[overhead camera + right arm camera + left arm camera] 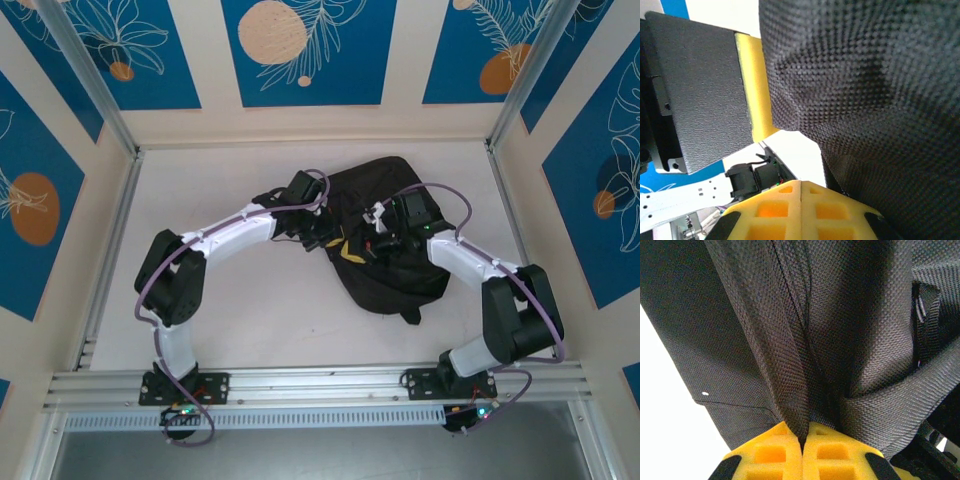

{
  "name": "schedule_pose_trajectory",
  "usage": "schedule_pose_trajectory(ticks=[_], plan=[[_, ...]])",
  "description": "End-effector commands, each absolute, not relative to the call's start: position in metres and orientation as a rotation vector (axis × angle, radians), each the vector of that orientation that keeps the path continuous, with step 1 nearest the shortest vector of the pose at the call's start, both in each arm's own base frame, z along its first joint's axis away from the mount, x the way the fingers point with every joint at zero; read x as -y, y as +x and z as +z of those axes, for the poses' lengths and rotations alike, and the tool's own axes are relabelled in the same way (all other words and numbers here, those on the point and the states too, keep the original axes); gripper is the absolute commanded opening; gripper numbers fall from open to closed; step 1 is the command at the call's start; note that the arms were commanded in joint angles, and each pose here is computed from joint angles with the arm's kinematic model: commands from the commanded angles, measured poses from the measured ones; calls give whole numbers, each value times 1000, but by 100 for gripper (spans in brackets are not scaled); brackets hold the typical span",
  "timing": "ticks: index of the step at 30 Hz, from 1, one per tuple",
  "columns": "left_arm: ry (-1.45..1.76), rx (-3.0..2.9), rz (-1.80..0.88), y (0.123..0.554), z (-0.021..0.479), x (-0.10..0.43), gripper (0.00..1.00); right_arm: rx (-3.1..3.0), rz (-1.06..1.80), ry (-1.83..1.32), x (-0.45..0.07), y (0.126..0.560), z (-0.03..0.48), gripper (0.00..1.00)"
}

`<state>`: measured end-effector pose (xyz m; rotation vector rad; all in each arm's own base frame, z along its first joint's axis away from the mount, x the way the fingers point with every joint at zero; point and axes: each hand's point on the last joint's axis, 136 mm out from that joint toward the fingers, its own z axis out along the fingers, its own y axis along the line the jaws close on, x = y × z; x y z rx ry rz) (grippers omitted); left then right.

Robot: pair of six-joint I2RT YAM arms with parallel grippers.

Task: Pack the student bag
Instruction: Zip the student bag at the center of the table.

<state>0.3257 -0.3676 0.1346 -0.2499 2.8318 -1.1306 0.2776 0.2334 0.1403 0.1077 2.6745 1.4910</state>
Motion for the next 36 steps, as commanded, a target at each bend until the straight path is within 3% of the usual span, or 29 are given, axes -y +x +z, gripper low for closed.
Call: schedule_pose_trajectory(ticks=[1, 7, 16, 22, 36], plan=[[-208, -2845, -1168, 324, 135, 372, 0, -2705, 1253, 140, -213, 286, 135, 10], [-213, -2845, -1180, 325, 133, 372, 0, -2753, 1120, 154, -200, 282, 125, 25], [-209, -2851, -1193, 326, 133, 376, 0, -2793, 1188, 89, -222, 283, 118, 29], [-212, -2850, -1201, 329, 133, 379, 0, -2842, 1169, 51, -231, 283, 109, 29], [-230, -2851, -1195, 332, 131, 371, 0, -2798, 979, -19, -221, 267, 140, 16]])
